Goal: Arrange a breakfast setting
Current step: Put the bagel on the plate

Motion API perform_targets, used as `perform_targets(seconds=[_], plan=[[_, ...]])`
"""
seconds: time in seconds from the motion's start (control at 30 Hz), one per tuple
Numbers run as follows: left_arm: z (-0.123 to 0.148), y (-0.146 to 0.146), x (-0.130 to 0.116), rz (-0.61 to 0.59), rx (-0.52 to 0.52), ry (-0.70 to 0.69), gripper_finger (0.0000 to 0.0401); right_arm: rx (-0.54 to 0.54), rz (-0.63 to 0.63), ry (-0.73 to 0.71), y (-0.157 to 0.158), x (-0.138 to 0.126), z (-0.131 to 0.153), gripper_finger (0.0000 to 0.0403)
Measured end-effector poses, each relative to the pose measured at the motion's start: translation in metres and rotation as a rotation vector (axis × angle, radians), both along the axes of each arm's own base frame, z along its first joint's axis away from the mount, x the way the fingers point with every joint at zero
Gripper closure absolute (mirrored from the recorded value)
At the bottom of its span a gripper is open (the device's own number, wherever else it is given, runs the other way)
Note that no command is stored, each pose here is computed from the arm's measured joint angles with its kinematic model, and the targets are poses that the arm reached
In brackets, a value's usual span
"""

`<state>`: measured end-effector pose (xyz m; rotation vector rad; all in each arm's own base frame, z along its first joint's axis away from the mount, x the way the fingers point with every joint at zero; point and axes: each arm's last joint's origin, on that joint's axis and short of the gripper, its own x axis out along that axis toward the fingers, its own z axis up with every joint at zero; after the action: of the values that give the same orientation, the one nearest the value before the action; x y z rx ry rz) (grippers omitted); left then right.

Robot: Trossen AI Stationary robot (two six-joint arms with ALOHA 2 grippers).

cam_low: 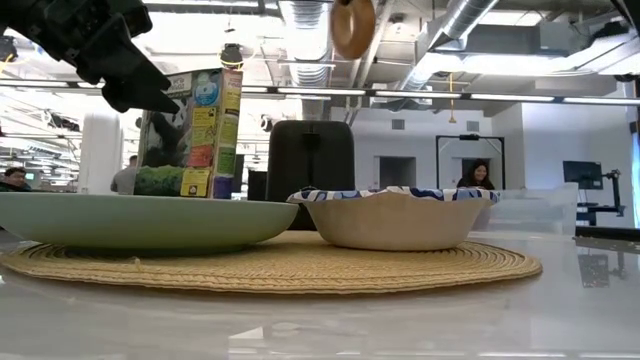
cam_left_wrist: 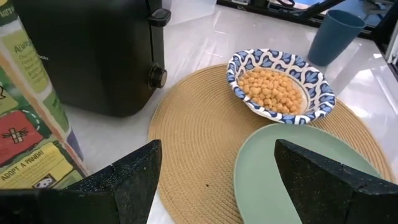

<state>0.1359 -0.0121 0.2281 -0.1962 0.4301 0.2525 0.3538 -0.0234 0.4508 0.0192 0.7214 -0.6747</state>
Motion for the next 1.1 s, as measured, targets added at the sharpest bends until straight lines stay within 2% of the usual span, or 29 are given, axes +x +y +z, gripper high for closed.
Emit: perform_targets(seconds=[0.23, 0.47, 0.53, 0.67, 0.83, 1.1], plan=[[0.000, 0.000, 0.000, 0.004, -0.009, -0.007, 0.0106, -0.046, 0.216, 0.109, 0.066, 0.009, -0.020, 0.0321], [-0.001, -0.002, 0.000, -0.046, -0.055, 0.007, 0.0106, -0.127, 0.409, 0.151, 0.119, 0.030, -0.071, 0.0321], [-0.001, -0.002, 0.000, -0.050, -0.049, 0.008, 0.0106, -0.139, 0.470, 0.124, 0.131, 0.038, -0.089, 0.0321], [0.000, -0.003, 0.000, -0.048, -0.060, -0.002, 0.0106, -0.141, 0.591, 0.084, 0.145, 0.051, -0.127, 0.0321], [0.003, -0.011, 0.000, -0.114, -0.022, -0.030, 0.0106, -0.107, 0.731, -0.034, 0.152, 0.061, -0.156, 0.0321], [0.014, -0.033, 0.000, -0.247, 0.032, -0.174, 0.0106, -0.121, 0.879, -0.111, 0.157, 0.065, -0.176, 0.0321]])
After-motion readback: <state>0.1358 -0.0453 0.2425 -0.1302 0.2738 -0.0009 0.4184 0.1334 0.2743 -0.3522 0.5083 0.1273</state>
